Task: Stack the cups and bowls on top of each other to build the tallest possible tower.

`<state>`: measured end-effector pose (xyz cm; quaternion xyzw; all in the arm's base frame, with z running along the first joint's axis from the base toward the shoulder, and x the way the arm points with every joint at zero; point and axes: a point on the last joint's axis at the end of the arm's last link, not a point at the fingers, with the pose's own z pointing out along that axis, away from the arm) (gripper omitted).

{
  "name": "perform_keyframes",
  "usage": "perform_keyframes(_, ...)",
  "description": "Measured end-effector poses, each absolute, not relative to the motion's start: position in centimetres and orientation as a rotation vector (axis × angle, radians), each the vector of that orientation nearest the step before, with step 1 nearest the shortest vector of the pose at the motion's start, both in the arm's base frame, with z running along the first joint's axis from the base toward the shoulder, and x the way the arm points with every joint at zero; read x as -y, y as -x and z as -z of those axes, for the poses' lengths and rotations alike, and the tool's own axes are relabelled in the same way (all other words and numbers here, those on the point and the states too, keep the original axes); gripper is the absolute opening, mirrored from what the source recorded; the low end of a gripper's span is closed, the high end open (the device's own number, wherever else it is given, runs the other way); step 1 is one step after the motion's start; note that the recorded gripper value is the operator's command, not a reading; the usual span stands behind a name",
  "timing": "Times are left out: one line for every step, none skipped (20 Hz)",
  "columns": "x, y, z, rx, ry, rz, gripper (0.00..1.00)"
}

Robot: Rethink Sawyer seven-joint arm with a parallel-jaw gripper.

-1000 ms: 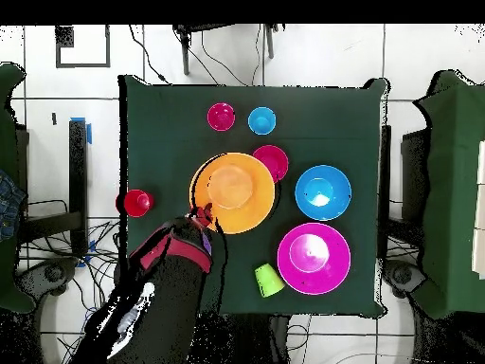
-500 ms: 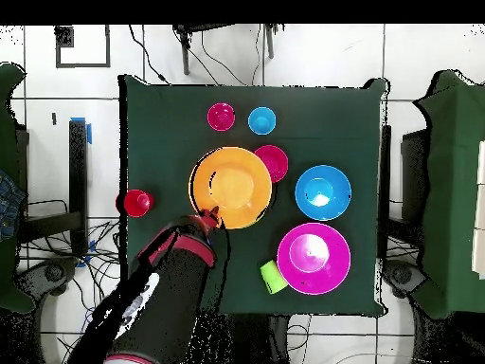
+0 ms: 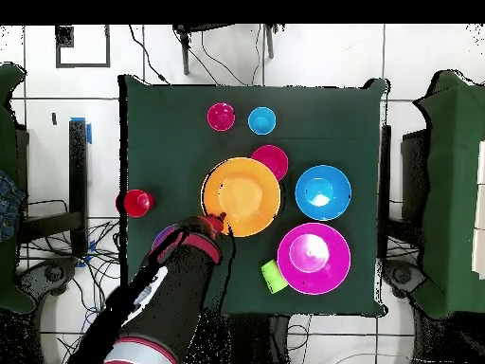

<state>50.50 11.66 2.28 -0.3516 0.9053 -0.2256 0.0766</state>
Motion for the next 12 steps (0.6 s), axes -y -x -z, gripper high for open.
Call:
perform_keyframes(-11.6, -50.5, -2.2, -2.715, 1.054, 0.676, 0.0)
perform_keyframes(-11.5, -50.4, -2.0, -2.719, 1.055, 0.677, 0.0)
perform_keyframes(-11.4, -50.3, -1.9, -2.722, 1.056, 0.678, 0.0)
perform_keyframes(-11.4, -50.2, -1.8, -2.725, 1.058, 0.679, 0.0)
perform_keyframes(-11.3, -50.1, -1.6, -2.728, 1.059, 0.679, 0.0)
perform_keyframes(-11.3, -50.1, -1.5, -2.729, 1.061, 0.68, 0.0)
perform_keyframes(-11.3, -49.9, -1.3, -2.733, 1.064, 0.68, 0.0)
perform_keyframes(-11.3, -49.9, -1.2, -2.735, 1.066, 0.68, 0.0)
perform_keyframes(-11.2, -49.8, -1.1, -2.737, 1.068, 0.681, 0.0)
perform_keyframes(-11.2, -49.7, -1.0, -2.739, 1.069, 0.681, 0.0)
perform_keyframes(-11.1, -49.5, -0.7, -2.744, 1.074, 0.682, 0.0)
perform_keyframes(-11.1, -49.4, -0.6, -2.746, 1.075, 0.682, 0.0)
